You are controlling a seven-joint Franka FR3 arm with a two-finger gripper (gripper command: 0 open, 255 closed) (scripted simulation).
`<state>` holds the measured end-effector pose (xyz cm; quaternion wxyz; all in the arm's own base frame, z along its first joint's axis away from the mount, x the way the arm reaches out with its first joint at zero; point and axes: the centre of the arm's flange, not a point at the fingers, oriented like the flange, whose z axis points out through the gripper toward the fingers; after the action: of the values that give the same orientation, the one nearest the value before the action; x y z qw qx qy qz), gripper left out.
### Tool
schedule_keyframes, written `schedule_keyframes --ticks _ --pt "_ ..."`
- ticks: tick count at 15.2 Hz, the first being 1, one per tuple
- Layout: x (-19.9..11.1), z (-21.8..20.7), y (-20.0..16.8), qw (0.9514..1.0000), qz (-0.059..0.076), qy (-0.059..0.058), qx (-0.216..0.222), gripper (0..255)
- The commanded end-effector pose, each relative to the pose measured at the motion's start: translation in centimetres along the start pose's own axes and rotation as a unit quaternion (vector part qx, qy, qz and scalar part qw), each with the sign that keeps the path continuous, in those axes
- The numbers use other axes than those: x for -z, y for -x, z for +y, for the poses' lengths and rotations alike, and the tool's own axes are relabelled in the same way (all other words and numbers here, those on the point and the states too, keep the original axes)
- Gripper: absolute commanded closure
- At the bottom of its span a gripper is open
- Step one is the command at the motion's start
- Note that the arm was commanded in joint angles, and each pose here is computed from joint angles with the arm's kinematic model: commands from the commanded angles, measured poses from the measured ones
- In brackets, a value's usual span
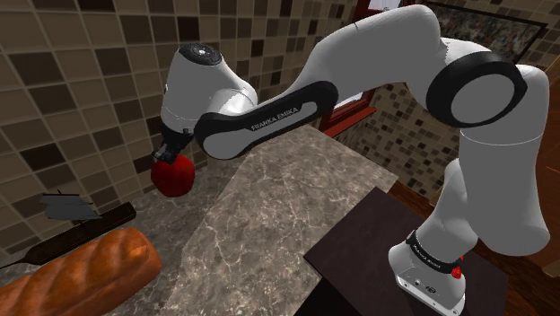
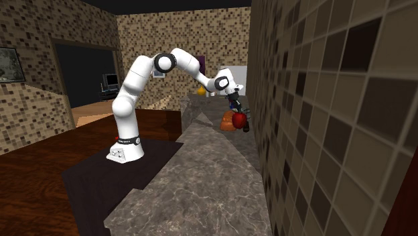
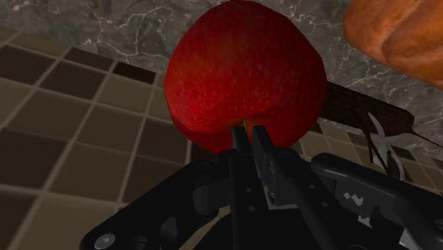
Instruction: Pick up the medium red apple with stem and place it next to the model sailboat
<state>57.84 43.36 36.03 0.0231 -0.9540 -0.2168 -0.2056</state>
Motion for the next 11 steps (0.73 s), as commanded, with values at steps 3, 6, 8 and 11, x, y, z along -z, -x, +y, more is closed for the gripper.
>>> schedule_keyframes --ticks 3,6,8,11 --pt "-2.0 -0.1 0.9 1.0000 0.000 0.000 0.000 255" --pt "-3.4 -0.2 1.5 1.0000 0.000 0.000 0.000 255" --pt "-4.4 -0.2 1.9 1.0000 0.000 0.000 0.000 255" --pt "-5.8 -0.3 2.6 1.0000 0.000 0.000 0.000 255"
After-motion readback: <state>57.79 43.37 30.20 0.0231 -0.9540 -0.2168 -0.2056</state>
